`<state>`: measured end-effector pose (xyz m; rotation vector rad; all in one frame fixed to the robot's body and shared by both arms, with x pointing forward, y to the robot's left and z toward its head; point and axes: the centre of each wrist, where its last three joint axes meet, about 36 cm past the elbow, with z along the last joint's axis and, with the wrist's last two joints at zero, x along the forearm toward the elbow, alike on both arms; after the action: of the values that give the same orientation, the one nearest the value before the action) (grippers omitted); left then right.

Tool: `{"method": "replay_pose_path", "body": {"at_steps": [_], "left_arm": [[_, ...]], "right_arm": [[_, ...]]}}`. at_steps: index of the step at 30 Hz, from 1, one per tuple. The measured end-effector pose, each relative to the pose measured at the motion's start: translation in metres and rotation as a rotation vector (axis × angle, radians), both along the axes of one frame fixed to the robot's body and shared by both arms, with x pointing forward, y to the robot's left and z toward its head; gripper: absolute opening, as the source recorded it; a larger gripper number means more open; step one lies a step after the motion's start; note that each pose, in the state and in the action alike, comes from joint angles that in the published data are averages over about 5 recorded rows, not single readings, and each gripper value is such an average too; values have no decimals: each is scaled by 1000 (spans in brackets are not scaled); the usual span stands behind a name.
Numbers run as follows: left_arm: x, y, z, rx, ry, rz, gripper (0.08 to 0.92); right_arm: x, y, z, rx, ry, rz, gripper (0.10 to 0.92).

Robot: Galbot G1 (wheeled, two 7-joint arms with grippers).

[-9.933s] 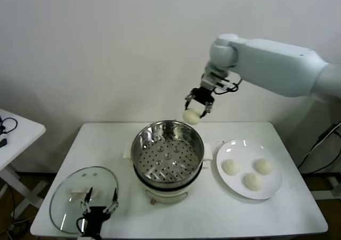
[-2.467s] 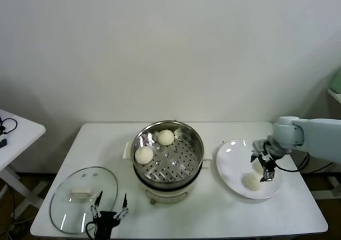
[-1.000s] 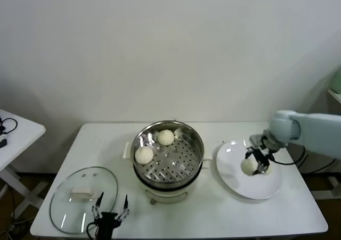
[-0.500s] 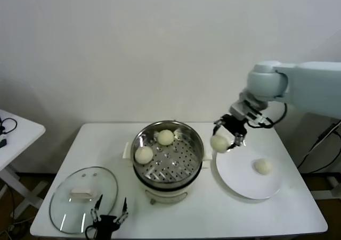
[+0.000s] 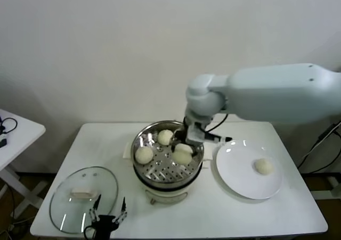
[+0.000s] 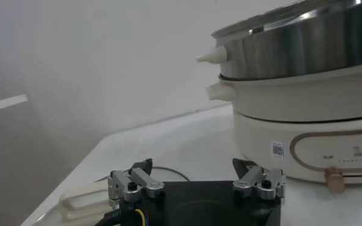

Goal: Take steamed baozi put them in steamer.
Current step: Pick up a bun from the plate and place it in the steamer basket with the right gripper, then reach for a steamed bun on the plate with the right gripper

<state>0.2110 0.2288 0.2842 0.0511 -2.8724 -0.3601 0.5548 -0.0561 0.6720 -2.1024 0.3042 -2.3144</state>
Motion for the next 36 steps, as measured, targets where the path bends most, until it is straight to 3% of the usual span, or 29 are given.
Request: {"method": "replay_pose_path", "body": {"at_steps": [15,21,29,36], "left_arm": [[-2,2,-2,-6,-2,20,823],[-1,1,-2,-8,-2,20,823],[-1,0,-2,-10,2,17,823],[0,-2,-1,-10,1,9,823]], "right_arm": [[-3,61,-72,-53,27,172,684],[0,66,-75,-68,42,186,789],[21,45,-43,-94,59,129,822],[66,-26,16,-117,40,-110,823]]}}
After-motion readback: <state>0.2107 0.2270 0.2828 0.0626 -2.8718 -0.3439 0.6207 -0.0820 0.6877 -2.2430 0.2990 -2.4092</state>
